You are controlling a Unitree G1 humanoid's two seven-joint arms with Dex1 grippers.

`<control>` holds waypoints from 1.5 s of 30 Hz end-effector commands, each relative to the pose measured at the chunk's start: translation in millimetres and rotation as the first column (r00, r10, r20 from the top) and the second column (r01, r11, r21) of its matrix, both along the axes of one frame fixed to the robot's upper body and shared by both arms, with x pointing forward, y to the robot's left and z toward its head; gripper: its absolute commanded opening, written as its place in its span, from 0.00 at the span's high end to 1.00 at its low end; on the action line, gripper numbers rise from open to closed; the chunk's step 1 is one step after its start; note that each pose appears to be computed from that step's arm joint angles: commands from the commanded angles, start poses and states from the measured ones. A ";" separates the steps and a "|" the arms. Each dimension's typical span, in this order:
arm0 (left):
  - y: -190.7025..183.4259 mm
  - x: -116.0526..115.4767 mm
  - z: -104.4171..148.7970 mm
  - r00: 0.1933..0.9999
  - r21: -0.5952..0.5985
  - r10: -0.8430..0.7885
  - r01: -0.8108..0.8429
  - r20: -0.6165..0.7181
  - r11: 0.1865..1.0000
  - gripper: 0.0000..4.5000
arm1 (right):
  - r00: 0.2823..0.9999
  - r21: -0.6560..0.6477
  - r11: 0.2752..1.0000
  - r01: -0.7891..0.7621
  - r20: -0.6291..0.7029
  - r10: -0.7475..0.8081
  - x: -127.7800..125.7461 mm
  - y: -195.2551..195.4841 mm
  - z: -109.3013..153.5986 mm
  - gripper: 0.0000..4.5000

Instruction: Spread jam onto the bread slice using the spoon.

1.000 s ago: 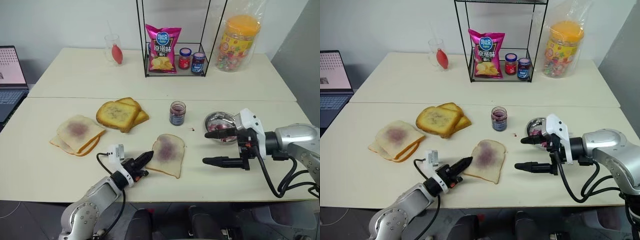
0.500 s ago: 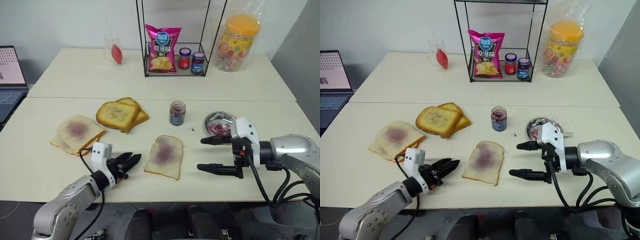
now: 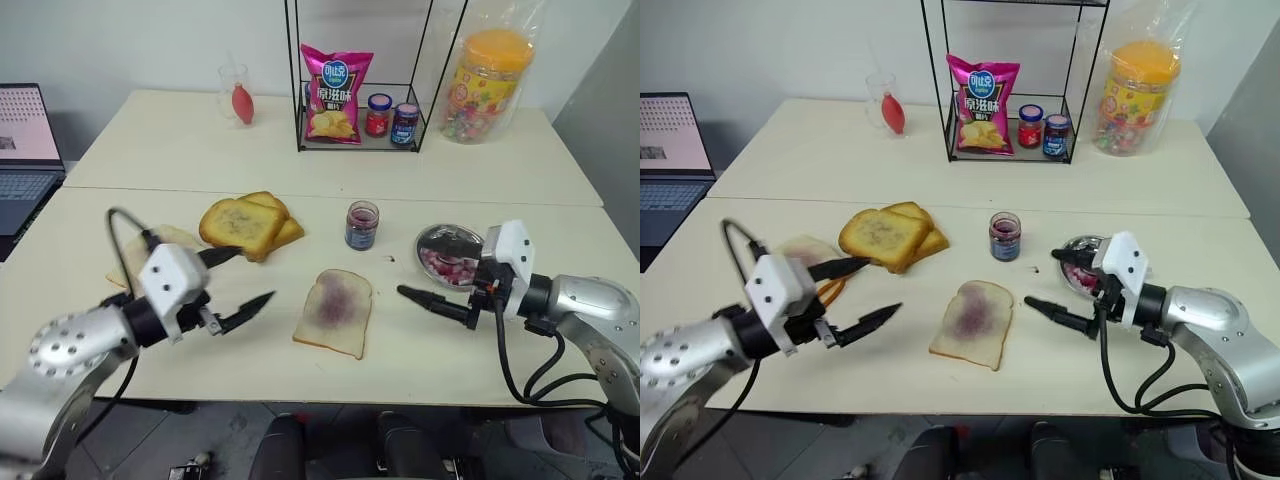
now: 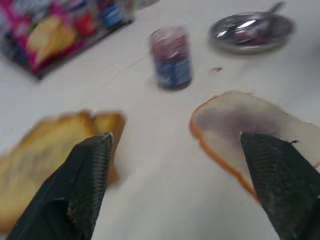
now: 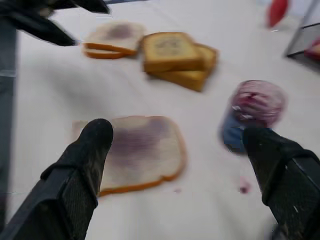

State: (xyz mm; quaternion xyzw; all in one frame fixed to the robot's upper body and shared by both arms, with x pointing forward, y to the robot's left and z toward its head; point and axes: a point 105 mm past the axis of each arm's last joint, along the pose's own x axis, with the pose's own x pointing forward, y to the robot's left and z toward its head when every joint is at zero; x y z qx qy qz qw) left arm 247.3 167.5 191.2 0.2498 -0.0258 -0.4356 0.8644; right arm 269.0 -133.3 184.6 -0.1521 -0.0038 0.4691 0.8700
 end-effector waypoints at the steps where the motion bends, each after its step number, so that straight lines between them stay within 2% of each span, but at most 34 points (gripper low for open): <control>1: -17.4 -2.5 0.1 0.990 0.047 -0.137 0.136 0.020 0.990 0.01 | 0.984 0.086 0.985 0.147 0.089 -0.154 6.1 -21.0 12.0 0.00; 5: -32.9 -9.2 5.2 0.970 0.035 -0.244 0.244 -0.026 0.969 0.01 | 0.919 0.230 0.900 0.371 0.051 -0.392 6.5 -58.0 16.6 0.00; 8: -41.0 -16.2 2.6 0.940 0.047 -0.325 0.331 -0.103 0.943 0.01 | 0.814 0.319 0.768 0.556 -0.022 -0.581 4.1 -98.1 17.4 0.00; 12: -51.8 -16.6 5.9 0.922 0.024 -0.363 0.369 -0.134 0.929 0.01 | 0.674 0.399 0.576 0.713 -0.166 -0.720 3.6 -130.2 5.0 0.00; 15: -59.2 -20.5 1.1 0.912 0.023 -0.384 0.391 -0.146 0.920 0.01 | 0.591 0.424 0.454 0.784 -0.283 -0.755 2.6 -139.5 -16.2 0.00; 22: -82.8 -20.0 -4.0 0.884 0.009 -0.442 0.449 -0.152 0.894 0.01 | 0.547 0.499 0.301 0.813 -0.477 -0.687 22.0 -139.2 -47.8 0.00; 24: -85.5 -20.0 -4.0 0.877 0.010 -0.455 0.462 -0.154 0.887 0.01 | 0.535 0.502 0.275 0.820 -0.500 -0.681 30.9 -140.8 -55.2 0.00; 29: -87.0 -11.6 -2.7 0.887 0.019 -0.443 0.449 -0.130 0.894 0.01 | 0.561 0.540 0.241 0.807 -0.573 -0.597 61.5 -131.2 -67.2 0.00; 31: -87.2 -10.0 -4.0 0.888 0.028 -0.441 0.448 -0.129 0.894 0.01 | 0.567 0.535 0.252 0.806 -0.577 -0.588 69.2 -128.1 -70.8 0.00; 36: -85.6 -10.6 -9.0 0.888 0.044 -0.439 0.449 -0.140 0.893 0.01 | 0.594 0.557 0.264 0.787 -0.572 -0.566 84.2 -118.2 -69.9 0.00; 42: -84.9 -11.1 -13.7 0.888 0.057 -0.438 0.449 -0.143 0.892 0.01 | 0.579 0.569 0.213 0.794 -0.602 -0.550 87.3 -122.2 -75.3 0.00; 45: -83.7 -11.4 -15.1 0.889 0.060 -0.435 0.447 -0.143 0.893 0.00 | 0.569 0.573 0.186 0.798 -0.616 -0.544 86.0 -125.5 -76.8 0.11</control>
